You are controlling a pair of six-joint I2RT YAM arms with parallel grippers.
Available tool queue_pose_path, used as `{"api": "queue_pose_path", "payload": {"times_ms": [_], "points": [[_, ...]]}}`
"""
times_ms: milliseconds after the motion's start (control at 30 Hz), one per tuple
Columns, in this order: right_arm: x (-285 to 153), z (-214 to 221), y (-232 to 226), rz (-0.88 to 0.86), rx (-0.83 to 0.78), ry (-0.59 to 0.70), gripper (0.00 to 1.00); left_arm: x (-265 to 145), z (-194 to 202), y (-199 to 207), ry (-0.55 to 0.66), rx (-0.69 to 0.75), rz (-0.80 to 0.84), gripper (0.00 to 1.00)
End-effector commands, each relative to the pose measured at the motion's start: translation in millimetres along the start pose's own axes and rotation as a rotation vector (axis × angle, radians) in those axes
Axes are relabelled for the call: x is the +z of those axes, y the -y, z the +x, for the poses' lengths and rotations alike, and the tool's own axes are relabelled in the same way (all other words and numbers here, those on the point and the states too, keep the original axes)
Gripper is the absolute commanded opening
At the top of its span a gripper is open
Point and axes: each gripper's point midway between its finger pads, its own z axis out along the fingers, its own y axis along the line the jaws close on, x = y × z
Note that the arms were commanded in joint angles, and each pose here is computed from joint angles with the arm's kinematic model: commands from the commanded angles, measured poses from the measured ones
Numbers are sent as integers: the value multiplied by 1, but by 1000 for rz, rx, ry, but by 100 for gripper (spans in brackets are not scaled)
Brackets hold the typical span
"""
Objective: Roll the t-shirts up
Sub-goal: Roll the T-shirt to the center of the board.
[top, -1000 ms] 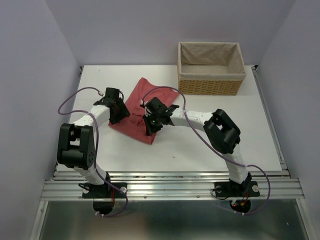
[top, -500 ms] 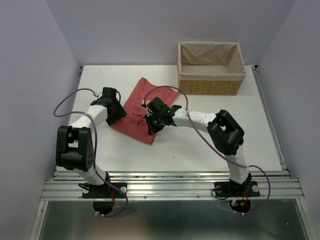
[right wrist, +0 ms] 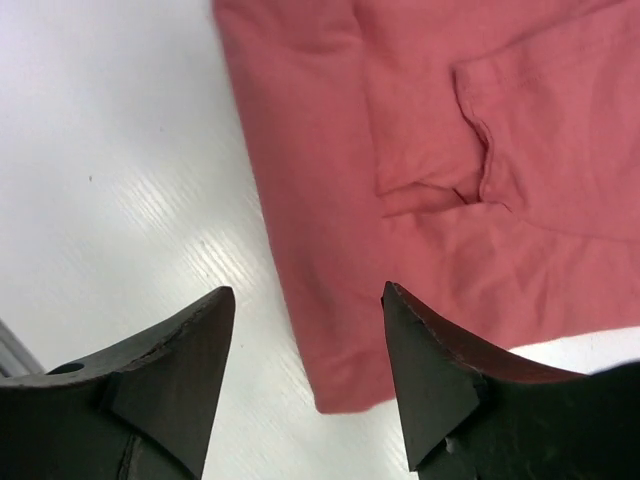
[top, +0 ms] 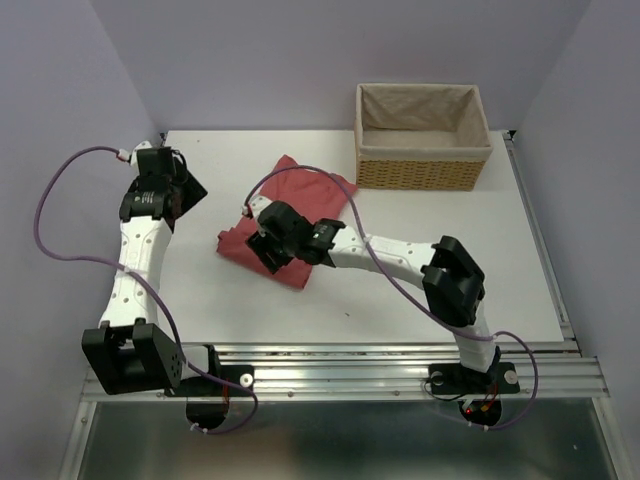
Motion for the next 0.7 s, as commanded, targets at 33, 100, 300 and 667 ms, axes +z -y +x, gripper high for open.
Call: {"api": "queue_pose_path", "payload": {"times_ms": [33, 100, 300, 667], "points": [[17, -6, -9, 161, -243, 43, 67, -27, -21, -27, 44, 8, -50, 66], [28, 2, -16, 211, -322, 56, 67, -28, -19, -35, 39, -1, -57, 66], [45, 16, -22, 244, -398, 69, 69, -21, -5, -44, 4, -3, -58, 66], [72, 62, 5, 375, -492, 1, 66, -12, 6, -44, -31, -4, -41, 66]]}}
